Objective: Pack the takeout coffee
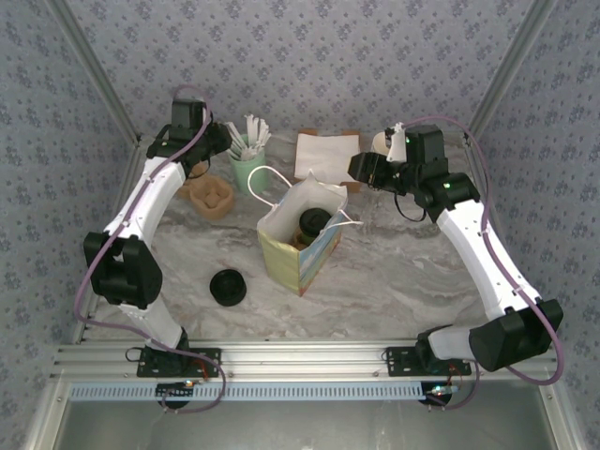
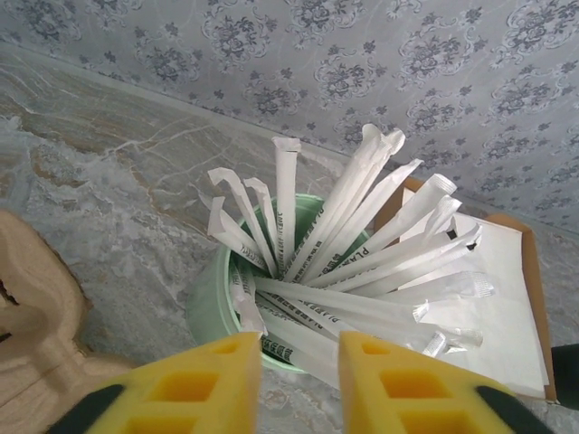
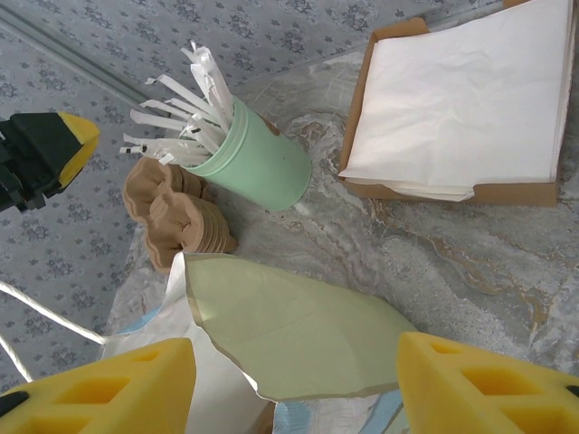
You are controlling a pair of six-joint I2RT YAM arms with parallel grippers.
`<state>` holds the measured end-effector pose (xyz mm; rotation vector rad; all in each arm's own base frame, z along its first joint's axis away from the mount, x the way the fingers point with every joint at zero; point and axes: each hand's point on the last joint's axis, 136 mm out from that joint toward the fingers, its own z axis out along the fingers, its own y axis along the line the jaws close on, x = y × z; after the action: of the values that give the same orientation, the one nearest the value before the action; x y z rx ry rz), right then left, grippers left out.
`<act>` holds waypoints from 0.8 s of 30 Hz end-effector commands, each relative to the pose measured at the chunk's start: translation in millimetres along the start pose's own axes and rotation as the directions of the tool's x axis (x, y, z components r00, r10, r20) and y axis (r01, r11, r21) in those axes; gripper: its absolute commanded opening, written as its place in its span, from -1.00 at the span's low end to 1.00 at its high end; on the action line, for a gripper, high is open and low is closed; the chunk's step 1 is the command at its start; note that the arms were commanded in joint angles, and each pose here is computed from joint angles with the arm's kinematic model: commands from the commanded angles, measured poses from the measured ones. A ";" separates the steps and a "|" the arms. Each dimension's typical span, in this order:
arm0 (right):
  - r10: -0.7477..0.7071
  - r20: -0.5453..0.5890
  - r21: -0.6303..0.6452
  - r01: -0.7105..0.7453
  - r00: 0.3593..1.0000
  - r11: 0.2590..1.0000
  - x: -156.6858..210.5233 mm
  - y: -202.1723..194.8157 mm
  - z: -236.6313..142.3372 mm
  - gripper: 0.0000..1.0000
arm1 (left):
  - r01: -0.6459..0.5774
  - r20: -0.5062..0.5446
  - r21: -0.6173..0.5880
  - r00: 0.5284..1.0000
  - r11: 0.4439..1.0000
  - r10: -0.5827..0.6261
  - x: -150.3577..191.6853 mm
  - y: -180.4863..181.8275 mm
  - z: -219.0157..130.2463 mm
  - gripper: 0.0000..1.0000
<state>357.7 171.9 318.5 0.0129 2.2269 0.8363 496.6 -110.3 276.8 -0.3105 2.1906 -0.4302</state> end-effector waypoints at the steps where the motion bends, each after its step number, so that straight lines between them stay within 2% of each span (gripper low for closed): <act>1: -0.025 0.004 -0.016 0.025 1.000 1.000 1.1 3.0 -6.8 0.25 | -0.004 -0.012 -0.040 1.000 0.999 0.003 3.3 6.3 0.2 -0.30; 11: -0.019 -0.009 -0.016 0.019 1.000 1.000 2.1 0.2 -1.4 0.25 | 0.026 -0.051 -0.051 0.998 0.998 -0.029 8.5 9.9 13.5 -0.38; 24: -0.014 -0.013 -0.013 0.014 1.000 1.000 1.4 -3.1 0.9 0.25 | 0.039 -0.025 -0.092 0.999 0.995 -0.041 -20.9 22.3 25.3 -0.25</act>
<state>358.3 170.2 318.8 0.0117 2.2255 0.8420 523.5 -90.9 266.8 -0.3927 2.2322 -0.3789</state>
